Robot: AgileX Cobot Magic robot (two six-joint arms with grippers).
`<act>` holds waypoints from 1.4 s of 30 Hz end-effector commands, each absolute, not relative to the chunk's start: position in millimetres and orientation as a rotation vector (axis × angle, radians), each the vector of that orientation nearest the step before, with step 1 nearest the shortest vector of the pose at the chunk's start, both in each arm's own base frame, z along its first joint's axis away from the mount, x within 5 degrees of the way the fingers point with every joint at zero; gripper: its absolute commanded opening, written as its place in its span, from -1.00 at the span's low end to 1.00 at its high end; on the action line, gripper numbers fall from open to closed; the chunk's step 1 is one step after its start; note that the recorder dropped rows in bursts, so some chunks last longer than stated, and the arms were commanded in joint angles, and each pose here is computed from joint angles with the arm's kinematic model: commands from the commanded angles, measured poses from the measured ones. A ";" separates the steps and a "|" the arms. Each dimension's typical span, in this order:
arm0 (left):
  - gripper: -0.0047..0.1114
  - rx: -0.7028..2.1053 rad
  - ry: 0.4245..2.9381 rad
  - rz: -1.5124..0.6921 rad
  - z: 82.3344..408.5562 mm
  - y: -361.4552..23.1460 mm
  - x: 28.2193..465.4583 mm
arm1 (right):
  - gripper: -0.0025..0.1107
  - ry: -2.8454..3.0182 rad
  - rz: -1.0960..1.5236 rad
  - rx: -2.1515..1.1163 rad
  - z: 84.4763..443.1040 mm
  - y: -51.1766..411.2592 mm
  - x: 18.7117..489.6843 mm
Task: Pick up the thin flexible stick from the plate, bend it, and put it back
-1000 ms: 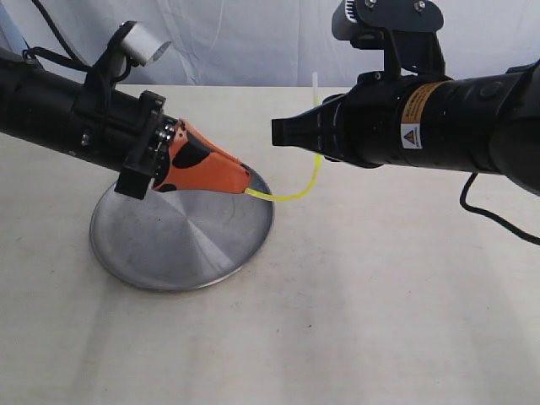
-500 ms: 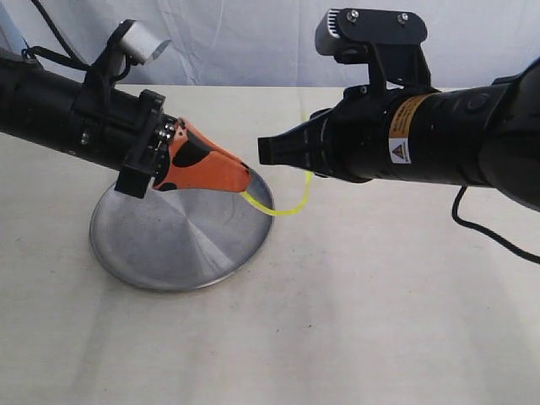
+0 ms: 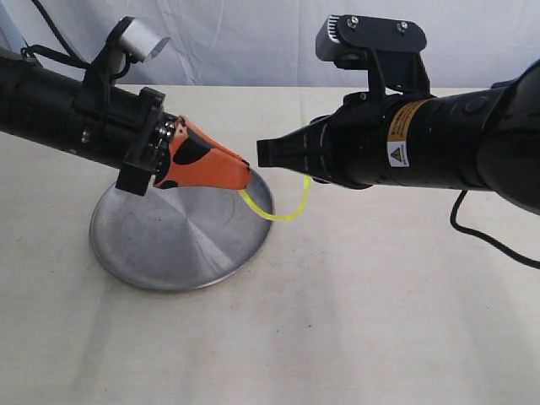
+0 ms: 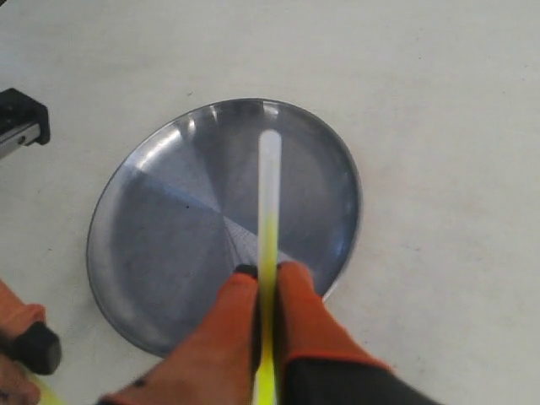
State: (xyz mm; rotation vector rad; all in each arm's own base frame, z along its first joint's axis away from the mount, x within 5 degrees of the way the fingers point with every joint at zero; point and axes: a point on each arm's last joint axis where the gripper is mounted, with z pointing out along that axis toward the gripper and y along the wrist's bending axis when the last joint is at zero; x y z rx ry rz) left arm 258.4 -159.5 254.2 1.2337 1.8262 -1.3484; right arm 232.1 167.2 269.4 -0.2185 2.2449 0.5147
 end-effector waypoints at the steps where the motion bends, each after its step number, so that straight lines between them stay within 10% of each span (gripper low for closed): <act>1: -0.92 1.182 1.788 -1.352 262.8 -163.4 261.2 | -0.97 2.235 0.572 -0.197 269.8 172.7 230.3; 42: -0.92 1.158 1.765 -1.338 264.4 -164.0 263.6 | -0.97 2.310 0.544 -0.298 263.7 173.0 224.3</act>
